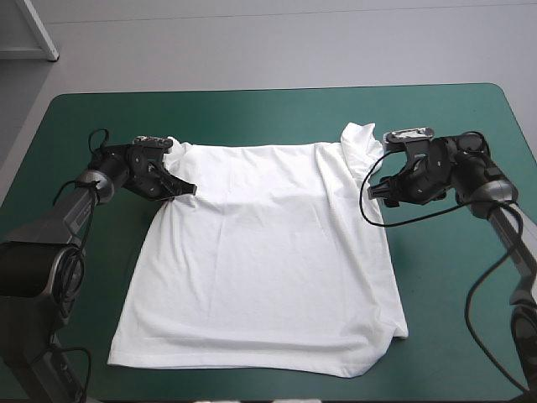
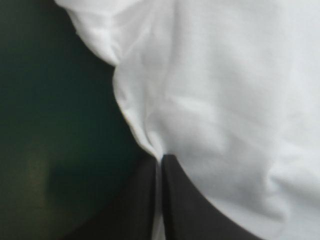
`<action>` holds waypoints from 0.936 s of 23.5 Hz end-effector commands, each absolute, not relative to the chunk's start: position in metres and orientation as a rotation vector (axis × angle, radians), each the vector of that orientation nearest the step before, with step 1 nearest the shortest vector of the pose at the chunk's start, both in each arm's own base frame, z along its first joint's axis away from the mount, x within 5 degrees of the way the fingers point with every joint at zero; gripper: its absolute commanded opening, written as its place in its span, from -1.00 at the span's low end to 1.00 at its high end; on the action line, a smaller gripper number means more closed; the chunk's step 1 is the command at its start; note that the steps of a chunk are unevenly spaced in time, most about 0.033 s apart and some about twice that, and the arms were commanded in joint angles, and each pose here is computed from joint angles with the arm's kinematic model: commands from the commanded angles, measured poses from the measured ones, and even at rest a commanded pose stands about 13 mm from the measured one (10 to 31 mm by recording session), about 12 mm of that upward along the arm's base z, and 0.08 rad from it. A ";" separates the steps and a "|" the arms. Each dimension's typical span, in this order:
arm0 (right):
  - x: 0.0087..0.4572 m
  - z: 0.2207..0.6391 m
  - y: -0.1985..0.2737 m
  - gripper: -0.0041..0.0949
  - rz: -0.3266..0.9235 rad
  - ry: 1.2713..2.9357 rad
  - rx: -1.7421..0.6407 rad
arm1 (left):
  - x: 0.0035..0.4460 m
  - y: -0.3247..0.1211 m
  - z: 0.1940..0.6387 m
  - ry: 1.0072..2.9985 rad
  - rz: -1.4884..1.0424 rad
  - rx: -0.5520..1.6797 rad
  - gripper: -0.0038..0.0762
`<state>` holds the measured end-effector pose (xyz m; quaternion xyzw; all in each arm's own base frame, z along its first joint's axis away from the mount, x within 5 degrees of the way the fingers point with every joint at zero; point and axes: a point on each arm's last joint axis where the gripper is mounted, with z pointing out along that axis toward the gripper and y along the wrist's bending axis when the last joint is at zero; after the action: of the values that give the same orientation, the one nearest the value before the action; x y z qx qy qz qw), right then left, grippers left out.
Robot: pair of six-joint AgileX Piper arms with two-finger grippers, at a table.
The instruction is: Fold the cloth
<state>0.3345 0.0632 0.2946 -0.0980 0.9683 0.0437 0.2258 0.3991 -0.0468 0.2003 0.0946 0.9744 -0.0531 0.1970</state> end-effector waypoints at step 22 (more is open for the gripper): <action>0.378 0.282 0.086 -0.94 0.385 2.448 -0.304 | 0.389 -0.048 0.245 2.637 -0.134 0.281 -0.85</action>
<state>0.3810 0.0890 0.2247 -0.1178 0.9579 0.1401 0.2212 0.3972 -0.0462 0.2102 0.0976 0.9711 -0.0499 0.2119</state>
